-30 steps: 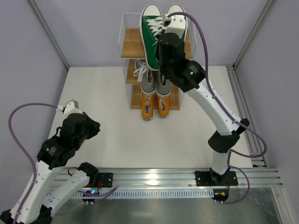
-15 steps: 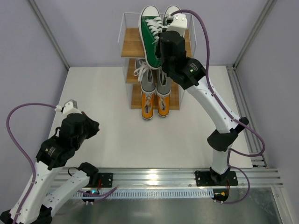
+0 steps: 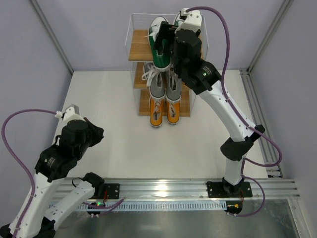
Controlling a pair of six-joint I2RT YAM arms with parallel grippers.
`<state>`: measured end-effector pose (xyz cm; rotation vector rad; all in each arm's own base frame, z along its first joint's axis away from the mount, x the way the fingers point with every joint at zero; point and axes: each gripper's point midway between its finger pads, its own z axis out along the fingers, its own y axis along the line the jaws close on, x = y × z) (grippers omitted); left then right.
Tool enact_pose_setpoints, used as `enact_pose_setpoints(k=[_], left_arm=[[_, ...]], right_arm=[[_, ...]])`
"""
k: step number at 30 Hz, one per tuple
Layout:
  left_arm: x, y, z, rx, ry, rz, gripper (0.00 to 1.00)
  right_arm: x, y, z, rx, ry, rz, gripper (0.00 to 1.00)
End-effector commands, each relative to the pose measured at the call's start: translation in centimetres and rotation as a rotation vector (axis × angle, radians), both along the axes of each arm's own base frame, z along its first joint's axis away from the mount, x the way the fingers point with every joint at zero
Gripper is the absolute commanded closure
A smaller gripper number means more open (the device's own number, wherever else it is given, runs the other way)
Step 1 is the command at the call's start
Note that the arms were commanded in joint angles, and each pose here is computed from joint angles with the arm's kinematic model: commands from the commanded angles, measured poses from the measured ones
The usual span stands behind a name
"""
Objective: Place and organize the shoes onto the shoe shelf
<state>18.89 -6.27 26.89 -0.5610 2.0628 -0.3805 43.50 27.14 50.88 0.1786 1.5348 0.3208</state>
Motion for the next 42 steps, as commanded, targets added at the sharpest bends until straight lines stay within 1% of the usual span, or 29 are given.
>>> enact_pose_setpoints(k=[1, 4, 7, 11, 15, 21, 25, 27, 28, 34, 38, 42], left_arm=[[0.2, 0.3, 1.9, 0.004, -0.043, 0.004, 1.00], [0.5, 0.0, 2.9, -0.003, -0.060, -0.008, 1.00], [0.9, -0.4, 4.0, -0.011, -0.080, -0.022, 1.00], [1.4, -1.0, 4.6, -0.016, -0.089, -0.039, 1.00], [1.9, -1.5, 4.8, -0.020, -0.091, -0.050, 1.00], [1.9, -1.5, 4.6, -0.017, -0.087, -0.051, 1.00], [1.4, -0.9, 4.5, -0.006, -0.087, -0.037, 1.00], [1.2, -0.7, 4.4, -0.003, -0.086, -0.033, 1.00], [1.2, -0.5, 4.4, -0.001, -0.089, -0.028, 1.00], [0.9, -0.1, 4.4, 0.005, -0.092, -0.017, 1.00], [1.0, -0.2, 4.4, 0.006, -0.089, -0.019, 1.00], [1.2, -0.4, 4.4, 0.003, -0.088, -0.020, 1.00]], right_arm=[[-3.2, -3.3, 8.8, 0.162, -0.206, 0.011, 0.10], [-4.7, -4.4, 10.7, 0.189, -0.242, 0.023, 0.09], [-5.9, -5.5, 11.2, 0.196, -0.236, 0.021, 0.09], [-7.2, -6.7, 11.2, 0.193, -0.224, 0.023, 0.08], [-6.6, -6.7, 9.2, 0.130, -0.174, 0.001, 0.08], [-4.0, -4.5, 5.2, 0.058, -0.087, 0.069, 0.08], [-2.5, -3.1, 4.1, 0.000, -0.080, 0.118, 0.09], [-2.4, -1.9, 4.3, -0.019, -0.091, 0.190, 0.09], [-1.8, -1.2, 3.6, -0.049, -0.085, 0.218, 0.09], [-2.4, 1.8, 3.1, -0.121, -0.097, 0.397, 0.09], [-3.1, 2.5, 3.5, -0.166, -0.134, 0.457, 0.09], [-3.9, 3.0, 4.2, -0.174, -0.168, 0.509, 0.09]])
